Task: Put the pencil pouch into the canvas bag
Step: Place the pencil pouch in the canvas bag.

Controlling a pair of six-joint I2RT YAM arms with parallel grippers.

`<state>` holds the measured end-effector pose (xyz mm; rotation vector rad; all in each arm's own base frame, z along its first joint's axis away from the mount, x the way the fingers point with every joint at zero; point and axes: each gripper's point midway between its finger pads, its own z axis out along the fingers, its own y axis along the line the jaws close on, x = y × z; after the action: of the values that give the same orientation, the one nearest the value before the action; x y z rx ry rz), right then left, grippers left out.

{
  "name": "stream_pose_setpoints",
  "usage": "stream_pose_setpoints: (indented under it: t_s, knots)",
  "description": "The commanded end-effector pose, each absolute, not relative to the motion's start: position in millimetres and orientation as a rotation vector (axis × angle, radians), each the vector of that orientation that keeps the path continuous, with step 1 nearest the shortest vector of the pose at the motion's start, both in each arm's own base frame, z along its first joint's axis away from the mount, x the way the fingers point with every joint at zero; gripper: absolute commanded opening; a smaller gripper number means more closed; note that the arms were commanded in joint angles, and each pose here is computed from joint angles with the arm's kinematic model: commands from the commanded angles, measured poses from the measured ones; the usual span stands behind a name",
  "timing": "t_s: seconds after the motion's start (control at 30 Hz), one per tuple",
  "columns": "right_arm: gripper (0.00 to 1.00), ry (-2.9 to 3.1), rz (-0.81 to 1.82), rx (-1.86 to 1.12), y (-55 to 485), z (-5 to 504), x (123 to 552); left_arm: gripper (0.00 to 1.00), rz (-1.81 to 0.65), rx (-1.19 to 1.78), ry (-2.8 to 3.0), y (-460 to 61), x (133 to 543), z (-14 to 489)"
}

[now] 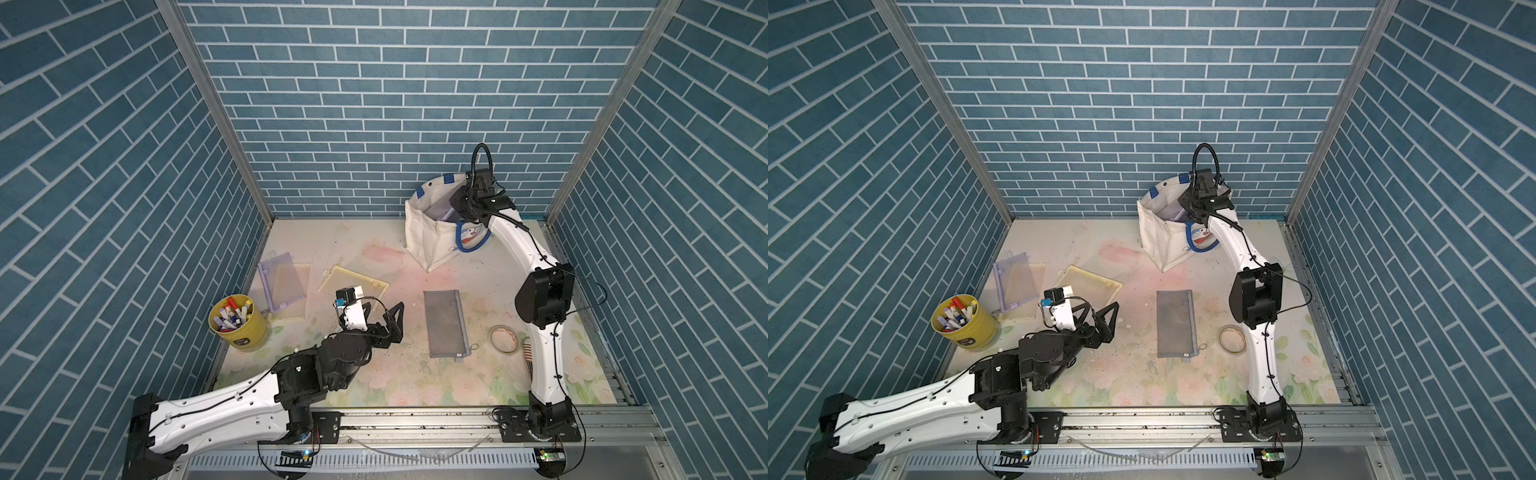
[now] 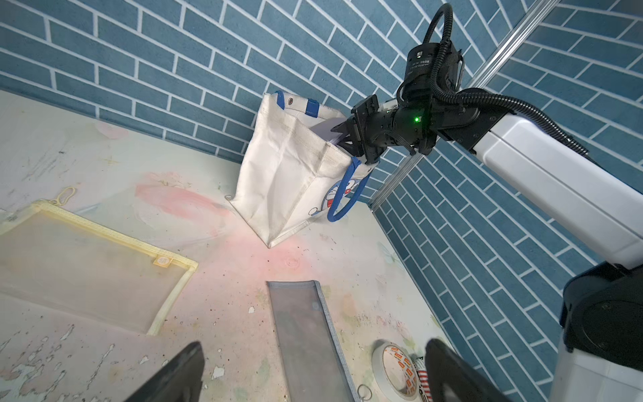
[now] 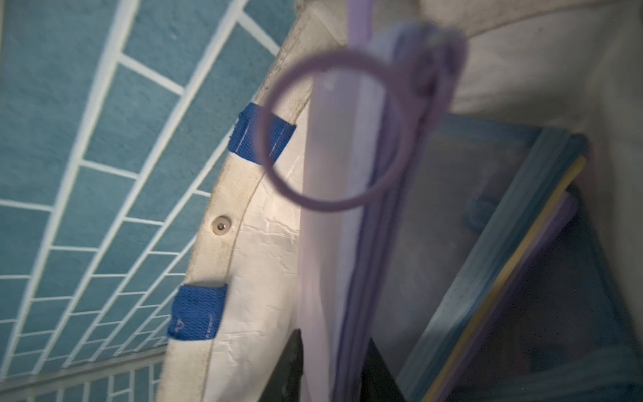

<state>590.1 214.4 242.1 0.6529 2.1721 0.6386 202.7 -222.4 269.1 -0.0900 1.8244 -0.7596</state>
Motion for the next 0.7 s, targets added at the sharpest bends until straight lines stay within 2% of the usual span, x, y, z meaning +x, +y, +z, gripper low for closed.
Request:
stream_pose_setpoints:
  t_s: [0.0, 0.13, 0.2, 0.33, 0.4, 0.67]
  knots:
    - [0.48, 2.178, 0.628, 0.609, 211.0, 267.1, 576.3, 0.99, -0.736, -0.083, 1.82, -225.8, 205.2, 266.1]
    - [0.67, 2.216, 0.637, 0.582, 213.3, 263.8, 570.9, 0.99, -0.743, -0.074, 1.81, -233.7, 207.4, 267.9]
    - [0.75, 2.198, 0.641, 0.549, 209.7, 284.1, 562.4, 0.99, -0.733, -0.064, 1.812, -237.5, 209.1, 269.7]
    - [0.85, 2.184, 0.655, 0.49, 209.9, 304.1, 553.4, 0.99, -0.678, -0.043, 1.857, -244.8, 214.1, 264.3]
    - [0.88, 2.185, 0.662, 0.448, 210.7, 315.0, 545.6, 1.0, -0.665, -0.05, 1.909, -250.8, 219.5, 257.8]
    - [0.88, 2.187, 0.625, 0.204, 205.6, 353.4, 498.6, 0.99, -0.727, -0.1, 2.1, -276.7, 232.6, 211.5]
